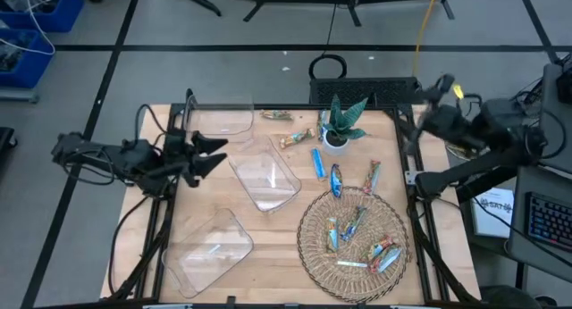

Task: Pick and place Granola Bars by type
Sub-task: Put the blue granola bar into the middle transparent bin

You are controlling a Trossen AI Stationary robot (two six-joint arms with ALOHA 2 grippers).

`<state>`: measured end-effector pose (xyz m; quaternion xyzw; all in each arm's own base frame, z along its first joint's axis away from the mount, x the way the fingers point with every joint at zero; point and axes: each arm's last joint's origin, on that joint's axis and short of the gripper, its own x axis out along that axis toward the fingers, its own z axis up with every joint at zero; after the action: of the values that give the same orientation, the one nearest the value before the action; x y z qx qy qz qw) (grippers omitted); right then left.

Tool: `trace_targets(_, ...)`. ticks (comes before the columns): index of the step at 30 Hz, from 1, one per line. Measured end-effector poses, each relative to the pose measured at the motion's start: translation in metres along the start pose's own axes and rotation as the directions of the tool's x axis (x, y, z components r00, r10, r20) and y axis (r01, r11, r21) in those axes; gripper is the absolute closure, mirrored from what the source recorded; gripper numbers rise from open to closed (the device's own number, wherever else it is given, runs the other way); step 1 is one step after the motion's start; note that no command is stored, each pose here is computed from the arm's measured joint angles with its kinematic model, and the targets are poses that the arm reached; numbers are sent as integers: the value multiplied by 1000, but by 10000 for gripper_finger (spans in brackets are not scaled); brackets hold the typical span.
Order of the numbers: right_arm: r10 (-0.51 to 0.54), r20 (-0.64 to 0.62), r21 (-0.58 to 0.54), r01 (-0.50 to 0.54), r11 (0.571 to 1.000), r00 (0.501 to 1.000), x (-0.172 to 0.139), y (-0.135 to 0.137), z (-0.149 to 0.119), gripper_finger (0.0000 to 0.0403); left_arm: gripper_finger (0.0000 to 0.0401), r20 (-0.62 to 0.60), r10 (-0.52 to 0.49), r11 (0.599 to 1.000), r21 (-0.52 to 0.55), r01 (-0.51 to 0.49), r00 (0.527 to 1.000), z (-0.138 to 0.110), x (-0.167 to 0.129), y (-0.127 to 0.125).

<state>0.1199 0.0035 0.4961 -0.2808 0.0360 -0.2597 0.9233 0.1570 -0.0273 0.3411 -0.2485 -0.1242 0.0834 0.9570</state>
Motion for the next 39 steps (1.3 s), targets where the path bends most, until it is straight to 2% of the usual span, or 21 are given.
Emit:
trace_targets(3, -104, -67, -212, 87, 973, 992, 21, -13, 18, 177, 91, -31, 12, 1000, 17, -12, 999, -4, 14, -6)
trace_targets(6, -204, -122, -340, 152, 928, 971, 45, -24, 25, 177, 91, -63, 13, 1000, 29, -11, 998, -11, 24, -9)
trace_targets(8, -298, -180, -383, 212, 899, 937, 67, -33, 22, 177, 91, -88, 12, 1000, 17, -11, 996, -17, 28, -9)
trace_targets(11, -433, -286, -375, 316, 872, 855, 106, -48, 6, 177, 91, -113, 19, 1000, -5, -20, 993, -23, 32, -9)
trace_targets(14, -494, -411, -330, 381, 864, 766, 151, -59, -25, 177, 91, -126, 19, 1000, -4, -19, 992, -27, 33, -10)
trace_targets(18, -565, -545, -290, 493, 820, 619, 205, -62, -68, 177, 91, -130, 13, 1000, 16, -11, 991, -27, 33, -11)
trace_targets(20, -560, -592, -276, 508, 816, 580, 227, -57, -90, 177, 91, -130, 14, 1000, 14, -12, 991, -27, 33, -11)
trace_targets(24, -524, -663, -190, 557, 808, 534, 259, -44, -128, 177, 91, -129, 13, 1000, -4, -14, 992, -27, 33, -11)
trace_targets(27, -443, -725, -55, 596, 801, 528, 268, -46, -156, 177, 91, -131, 11, 1000, -21, -14, 991, -27, 33, -11)
trace_targets(31, -252, -783, 106, 521, 847, 569, 262, -65, -182, 177, 91, -171, -61, 998, -2, 61, 983, -29, 33, -13)
trace_targets(34, -167, -773, 107, 385, 917, 612, 257, -84, -194, 177, 91, -223, -105, 994, 4, 108, 969, -32, 32, -13)
trace_targets(37, -45, -728, 88, 159, 983, 684, 254, -97, -202, 177, 91, -276, -86, 995, 29, 97, 957, -37, 31, -11)
trace_targets(39, 15, -704, 25, 5, 1000, 710, 252, -103, -207, 177, 91, -303, -57, 994, 70, 82, 951, -40, 30, -9)
